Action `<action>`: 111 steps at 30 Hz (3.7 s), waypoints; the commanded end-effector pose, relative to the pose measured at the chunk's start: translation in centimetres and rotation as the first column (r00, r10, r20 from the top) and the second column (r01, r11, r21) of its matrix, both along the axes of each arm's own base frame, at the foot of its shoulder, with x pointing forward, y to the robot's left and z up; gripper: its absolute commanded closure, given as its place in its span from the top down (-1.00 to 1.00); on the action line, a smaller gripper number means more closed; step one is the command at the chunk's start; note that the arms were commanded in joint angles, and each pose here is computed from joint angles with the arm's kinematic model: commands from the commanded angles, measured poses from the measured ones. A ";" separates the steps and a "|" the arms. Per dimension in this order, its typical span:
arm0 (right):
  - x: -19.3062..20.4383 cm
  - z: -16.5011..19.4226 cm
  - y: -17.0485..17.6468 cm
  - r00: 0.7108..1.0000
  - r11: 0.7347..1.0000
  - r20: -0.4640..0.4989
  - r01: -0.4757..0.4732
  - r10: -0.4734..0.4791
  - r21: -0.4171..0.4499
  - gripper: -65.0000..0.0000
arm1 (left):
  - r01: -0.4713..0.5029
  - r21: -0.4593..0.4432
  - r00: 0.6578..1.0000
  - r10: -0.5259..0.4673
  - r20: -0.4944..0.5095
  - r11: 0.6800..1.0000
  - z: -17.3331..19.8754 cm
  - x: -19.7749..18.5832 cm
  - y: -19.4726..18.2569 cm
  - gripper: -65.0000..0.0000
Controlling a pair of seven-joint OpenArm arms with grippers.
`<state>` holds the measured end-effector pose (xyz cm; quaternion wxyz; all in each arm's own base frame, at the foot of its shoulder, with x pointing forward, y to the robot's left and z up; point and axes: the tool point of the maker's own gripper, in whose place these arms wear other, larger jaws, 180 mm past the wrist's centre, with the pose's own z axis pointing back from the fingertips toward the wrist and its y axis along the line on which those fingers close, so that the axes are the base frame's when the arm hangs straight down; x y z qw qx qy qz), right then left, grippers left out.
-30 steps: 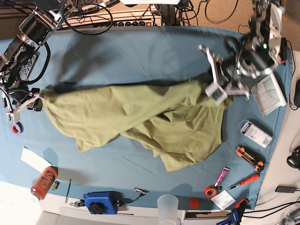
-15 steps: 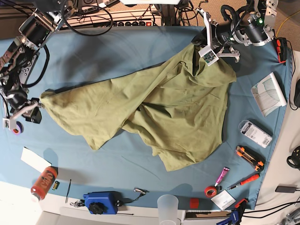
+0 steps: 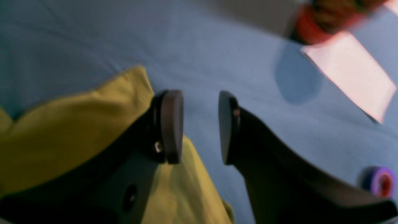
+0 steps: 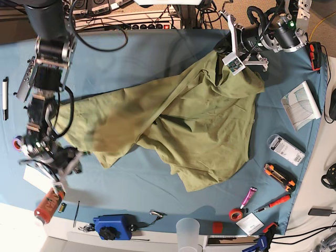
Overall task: Layout the t-shirt on the table in an organized manner, then fold the t-shirt properly
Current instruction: 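Drag the t-shirt corner with the right gripper to spread the fabric, then grasp the t-shirt hem with the right gripper and pull it outward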
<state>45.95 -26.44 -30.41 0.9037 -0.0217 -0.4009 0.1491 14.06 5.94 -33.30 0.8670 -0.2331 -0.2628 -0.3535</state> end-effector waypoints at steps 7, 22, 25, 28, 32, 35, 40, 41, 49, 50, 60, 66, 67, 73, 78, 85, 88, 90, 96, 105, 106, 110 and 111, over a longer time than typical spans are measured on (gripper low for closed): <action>3.0 -0.6 -0.3 0.998 1.000 -0.068 -0.010 0.010 0.005 -0.40 | 0.009 -0.019 1.000 -0.008 0.024 1.000 0.7 0.2 -0.2 -1.00; 1.6 -5.6 2.9 0.981 0.994 -0.179 -0.052 0.069 0.093 -0.51 | -0.022 -0.079 0.999 0.025 0.032 0.997 1.2 0.6 -1.7 -1.00; 1.4 -6.4 3.9 0.980 0.994 -0.181 -0.064 0.078 0.084 -0.68 | -0.030 -0.094 0.999 0.033 0.031 0.995 1.4 0.7 -2.1 -1.00; 1.2 -7.3 3.0 0.982 0.999 -0.186 -0.007 0.015 0.042 -0.92 | -0.030 -0.093 0.999 0.033 0.031 0.995 1.3 0.7 -2.0 -1.00; 1.3 -7.1 2.2 0.983 1.000 -0.186 0.019 -0.016 0.018 -1.00 | -0.030 -0.093 0.999 0.033 0.031 0.995 1.3 0.7 -2.0 -1.00; 1.9 -6.2 2.0 0.986 1.000 -0.164 0.022 -0.019 0.016 -1.00 | -0.030 -0.093 0.999 0.033 0.031 0.995 1.3 0.7 -2.0 -1.00; 3.5 -2.5 1.5 0.995 0.998 -0.077 0.059 -0.060 -0.020 -1.00 | -0.031 -0.099 0.999 0.035 0.036 0.995 1.4 0.8 -2.1 -1.00; 3.7 -1.6 1.5 0.996 0.998 -0.061 0.064 -0.065 -0.030 -1.00 | -0.031 -0.099 0.999 0.034 0.036 0.995 1.4 0.8 -2.1 -1.00; 4.1 4.3 1.9 0.999 0.993 0.018 0.053 -0.052 -0.108 -1.00 | -0.031 -0.098 0.999 0.035 0.036 0.995 1.4 0.8 -2.1 -1.00; 3.8 4.7 1.9 0.998 0.991 0.008 0.057 -0.057 -0.120 -1.00 | -0.031 -0.098 0.999 0.035 0.036 0.995 1.4 0.8 -2.1 -1.00; -0.7 7.8 -1.5 0.992 0.967 0.029 0.130 -0.127 -0.220 -1.00 | -0.035 -0.070 0.998 0.039 0.044 0.997 1.2 0.9 -1.7 -1.00; -5.2 5.5 -3.2 0.986 0.977 -0.002 0.163 -0.165 -0.139 -1.00 | -0.051 0.015 0.996 0.049 0.068 0.999 0.4 1.4 -0.5 -1.00; -6.0 5.5 -3.3 0.985 0.979 0.008 0.171 -0.171 -0.111 -1.00 | -0.052 0.021 0.996 0.050 0.070 0.998 0.3 1.4 -0.4 -1.00; -11.6 6.2 -4.4 0.983 0.984 0.064 0.175 -0.173 -0.019 -1.00 | -0.051 0.022 0.996 0.050 0.069 0.998 0.3 1.4 -0.3 -1.00; -16.8 5.8 -5.3 0.983 0.984 0.049 0.176 -0.175 -0.020 -1.00 | -0.065 0.046 0.995 0.062 0.072 0.997 0.1 1.6 0.1 -1.00; -23.4 5.5 -6.9 0.980 0.980 -0.013 0.199 -0.199 -0.019 -1.00 | -0.177 0.142 0.983 0.170 0.064 0.974 -0.8 2.2 2.3 -1.00; -26.2 4.6 -7.2 0.978 0.983 -0.096 0.184 -0.186 -0.025 -1.00 | -0.178 0.188 0.984 0.178 0.017 0.966 -1.5 1.5 2.9 -1.00; -27.6 4.3 -7.2 0.978 0.985 -0.121 0.170 -0.171 -0.016 -1.00 | -0.173 0.198 0.984 0.177 -0.003 0.965 -1.8 0.9 3.0 -1.00; -31.7 2.9 -6.9 0.967 0.993 -0.226 0.114 -0.114 -0.014 -1.00 | -0.154 0.218 0.982 0.174 -0.074 0.964 -2.8 -1.7 3.1 -1.00; -36.3 1.0 -6.8 0.921 0.995 -0.378 0.090 -0.097 -0.037 -1.00 | -0.146 0.225 0.982 0.169 -0.088 0.963 -2.9 -2.5 3.2 -1.00; -36.3 1.0 -6.8 0.921 0.995 -0.377 0.089 -0.097 -0.037 -1.00 | -0.147 0.224 0.982 0.170 -0.087 0.964 -2.9 -2.5 3.2 -1.00; -36.1 1.0 -6.7 0.924 0.996 -0.371 0.088 -0.092 -0.028 -1.00 | -0.151 0.213 0.982 0.171 -0.077 0.965 -2.7 -2.3 3.1 -1.00; -35.9 1.1 -6.7 0.926 0.996 -0.366 0.086 -0.090 -0.026 -1.00 | -0.152 0.212 0.982 0.171 -0.077 0.965 -2.7 -2.3 3.1 -1.00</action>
